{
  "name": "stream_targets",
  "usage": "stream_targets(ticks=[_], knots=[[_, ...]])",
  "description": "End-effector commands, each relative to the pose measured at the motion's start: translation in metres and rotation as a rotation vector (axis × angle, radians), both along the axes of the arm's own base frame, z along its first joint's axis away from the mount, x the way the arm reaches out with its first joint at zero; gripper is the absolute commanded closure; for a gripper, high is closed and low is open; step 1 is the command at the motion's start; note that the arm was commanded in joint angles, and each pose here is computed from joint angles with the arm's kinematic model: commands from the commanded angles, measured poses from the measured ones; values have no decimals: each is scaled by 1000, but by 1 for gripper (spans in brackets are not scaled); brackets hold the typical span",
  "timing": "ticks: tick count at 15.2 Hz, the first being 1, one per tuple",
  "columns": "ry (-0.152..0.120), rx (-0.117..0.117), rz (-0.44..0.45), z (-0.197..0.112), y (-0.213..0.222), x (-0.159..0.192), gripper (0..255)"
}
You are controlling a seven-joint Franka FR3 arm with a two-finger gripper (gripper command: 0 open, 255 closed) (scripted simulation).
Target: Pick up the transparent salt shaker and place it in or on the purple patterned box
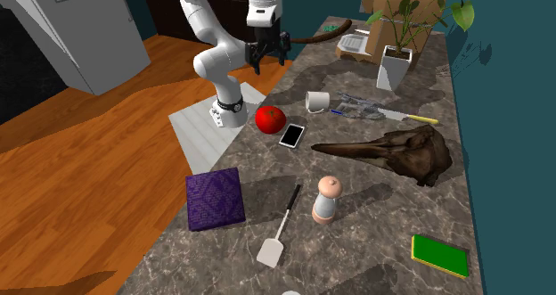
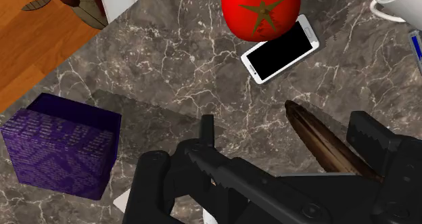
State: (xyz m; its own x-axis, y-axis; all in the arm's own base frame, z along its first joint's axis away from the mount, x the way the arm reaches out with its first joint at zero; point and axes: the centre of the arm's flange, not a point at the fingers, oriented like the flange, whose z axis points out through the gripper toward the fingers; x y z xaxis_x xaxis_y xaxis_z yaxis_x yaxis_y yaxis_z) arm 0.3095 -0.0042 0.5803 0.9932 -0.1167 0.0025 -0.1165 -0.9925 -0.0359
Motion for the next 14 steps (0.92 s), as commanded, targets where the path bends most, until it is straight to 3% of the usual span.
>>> stream_targets(ticks=[1,14], knots=[[0,0,0,0,0,0,0],[2,52,-12,-62,-47,156,0]])
